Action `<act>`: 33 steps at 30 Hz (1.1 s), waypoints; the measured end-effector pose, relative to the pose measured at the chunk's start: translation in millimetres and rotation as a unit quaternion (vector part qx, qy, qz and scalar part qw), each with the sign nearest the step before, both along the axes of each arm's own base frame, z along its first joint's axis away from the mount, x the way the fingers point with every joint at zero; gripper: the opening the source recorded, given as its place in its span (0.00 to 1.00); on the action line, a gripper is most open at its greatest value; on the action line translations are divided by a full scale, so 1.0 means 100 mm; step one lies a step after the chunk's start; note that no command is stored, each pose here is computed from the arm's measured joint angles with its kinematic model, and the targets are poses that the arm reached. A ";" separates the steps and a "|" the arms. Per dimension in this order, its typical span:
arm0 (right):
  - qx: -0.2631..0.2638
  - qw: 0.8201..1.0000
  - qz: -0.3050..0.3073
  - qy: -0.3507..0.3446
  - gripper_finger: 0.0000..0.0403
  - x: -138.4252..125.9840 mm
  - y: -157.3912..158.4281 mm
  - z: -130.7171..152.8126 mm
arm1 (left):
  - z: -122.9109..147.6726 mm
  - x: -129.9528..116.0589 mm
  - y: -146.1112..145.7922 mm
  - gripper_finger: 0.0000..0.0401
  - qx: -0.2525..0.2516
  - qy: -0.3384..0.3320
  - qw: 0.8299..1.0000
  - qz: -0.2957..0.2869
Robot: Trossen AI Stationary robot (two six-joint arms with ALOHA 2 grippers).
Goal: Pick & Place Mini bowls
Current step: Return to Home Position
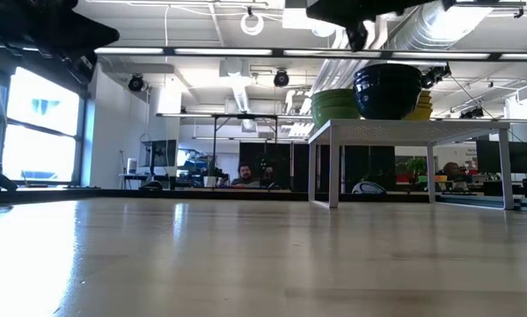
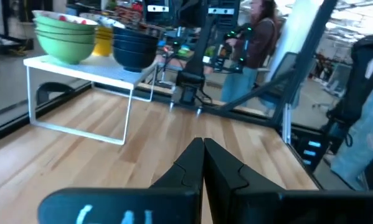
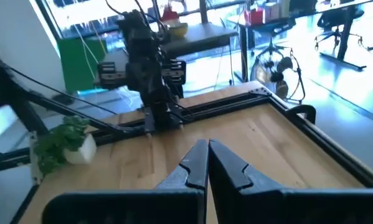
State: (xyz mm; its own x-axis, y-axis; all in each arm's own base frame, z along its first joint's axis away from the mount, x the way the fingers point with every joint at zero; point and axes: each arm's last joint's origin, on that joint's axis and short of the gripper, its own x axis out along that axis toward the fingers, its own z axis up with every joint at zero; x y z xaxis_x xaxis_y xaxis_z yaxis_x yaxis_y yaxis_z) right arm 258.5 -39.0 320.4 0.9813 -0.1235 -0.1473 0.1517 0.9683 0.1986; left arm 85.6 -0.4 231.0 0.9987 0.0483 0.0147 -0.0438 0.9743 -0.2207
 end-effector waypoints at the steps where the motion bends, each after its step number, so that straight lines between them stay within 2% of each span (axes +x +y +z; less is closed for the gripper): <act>1: 0.003 1.000 -0.002 -0.007 0.00 -0.06 0.04 -0.04 | 0.00 -0.01 0.00 0.00 0.003 0.001 1.000 -0.004; 10: 0.004 0.997 0.015 -0.073 0.00 -0.64 0.24 -0.18 | -0.03 -0.01 0.00 0.00 0.021 0.017 1.000 0.000; 16: 0.027 0.995 -0.013 -0.098 0.00 -0.92 0.25 -0.28 | -0.05 -0.01 -0.01 0.00 0.017 0.026 0.999 -0.014; 23: 0.031 0.993 -0.032 -0.110 0.00 -1.07 0.25 -0.42 | -0.06 -0.01 -0.01 0.00 0.011 0.028 0.999 -0.016; 26: 0.008 0.995 -0.031 -0.098 0.00 -1.09 0.25 -0.45 | -0.06 -0.01 0.01 0.00 -0.003 0.031 0.999 0.017; 29: -0.027 0.996 -0.029 -0.085 0.00 -1.09 0.25 -0.46 | -0.08 -0.01 0.01 0.00 -0.020 0.039 0.999 0.022; 33: -0.036 0.996 -0.028 -0.080 0.00 -1.09 0.25 -0.47 | -0.11 -0.01 0.01 0.00 -0.021 0.052 0.998 0.024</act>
